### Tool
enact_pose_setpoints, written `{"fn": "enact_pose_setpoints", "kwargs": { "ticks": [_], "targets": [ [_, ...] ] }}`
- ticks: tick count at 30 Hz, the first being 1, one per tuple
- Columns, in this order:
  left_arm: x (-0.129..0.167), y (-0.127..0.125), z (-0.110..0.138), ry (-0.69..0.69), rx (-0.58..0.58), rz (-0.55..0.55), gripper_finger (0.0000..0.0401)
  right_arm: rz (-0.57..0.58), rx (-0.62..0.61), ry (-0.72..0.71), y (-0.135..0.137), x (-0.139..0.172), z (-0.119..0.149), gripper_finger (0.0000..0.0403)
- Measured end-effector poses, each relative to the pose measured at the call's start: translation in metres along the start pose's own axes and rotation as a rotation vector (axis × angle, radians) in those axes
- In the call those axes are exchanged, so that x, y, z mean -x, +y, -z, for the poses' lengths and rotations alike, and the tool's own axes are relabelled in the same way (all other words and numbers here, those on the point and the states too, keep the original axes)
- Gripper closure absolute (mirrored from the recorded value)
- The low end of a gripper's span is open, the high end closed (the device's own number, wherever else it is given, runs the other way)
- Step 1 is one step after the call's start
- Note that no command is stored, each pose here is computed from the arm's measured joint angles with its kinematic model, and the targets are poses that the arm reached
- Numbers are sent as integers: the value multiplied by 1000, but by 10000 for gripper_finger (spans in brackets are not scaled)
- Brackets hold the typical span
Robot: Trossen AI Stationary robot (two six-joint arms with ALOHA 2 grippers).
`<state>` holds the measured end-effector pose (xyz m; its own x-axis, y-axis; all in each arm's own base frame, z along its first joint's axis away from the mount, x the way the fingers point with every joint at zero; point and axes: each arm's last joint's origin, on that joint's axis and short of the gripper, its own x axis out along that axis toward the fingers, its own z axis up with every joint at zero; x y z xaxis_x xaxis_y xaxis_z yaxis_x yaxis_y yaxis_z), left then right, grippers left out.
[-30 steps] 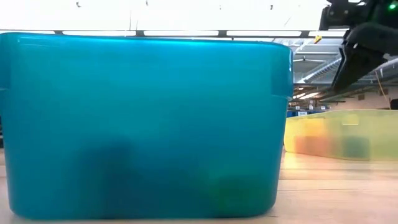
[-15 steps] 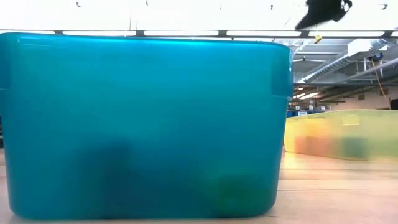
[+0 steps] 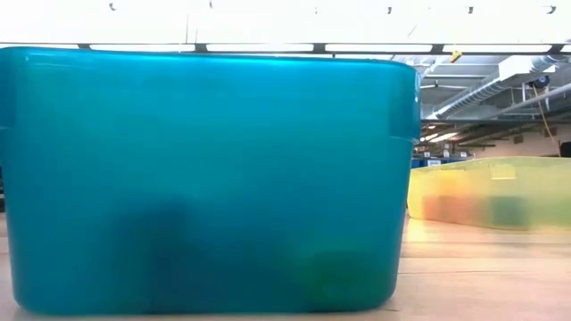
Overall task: Sort blocks by size
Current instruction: Put the large blue block into the blue bin
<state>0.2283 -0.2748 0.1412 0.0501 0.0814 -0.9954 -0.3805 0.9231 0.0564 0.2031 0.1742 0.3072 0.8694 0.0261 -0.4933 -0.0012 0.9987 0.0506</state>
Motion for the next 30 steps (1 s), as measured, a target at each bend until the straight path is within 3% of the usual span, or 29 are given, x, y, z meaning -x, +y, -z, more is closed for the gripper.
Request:
{"fn": "enact_pose_setpoints", "kwargs": {
  "ticks": [2,7,13,19,24,27,30],
  "targets": [
    [7,-1,-8,-51,-40,-7,342,-17,-12,9,4,3,3,139],
    [38,-2,-57,-414,-83,-46,342,-40,-35,40,13,8,11,155],
    [58,-4,-116,-578,-215,45,342,-9,-18,157,25,-7,33,162],
    [54,13,-137,-522,-234,29,342,-5,-74,270,37,-23,53,156],
    [76,9,-162,-639,-314,139,342,-1,-99,299,43,-24,60,158],
    [82,12,-180,-725,-298,188,342,11,-141,336,42,-21,64,158],
    [73,21,-195,-716,-274,224,342,36,-190,423,40,-17,72,155]
  ]
}}
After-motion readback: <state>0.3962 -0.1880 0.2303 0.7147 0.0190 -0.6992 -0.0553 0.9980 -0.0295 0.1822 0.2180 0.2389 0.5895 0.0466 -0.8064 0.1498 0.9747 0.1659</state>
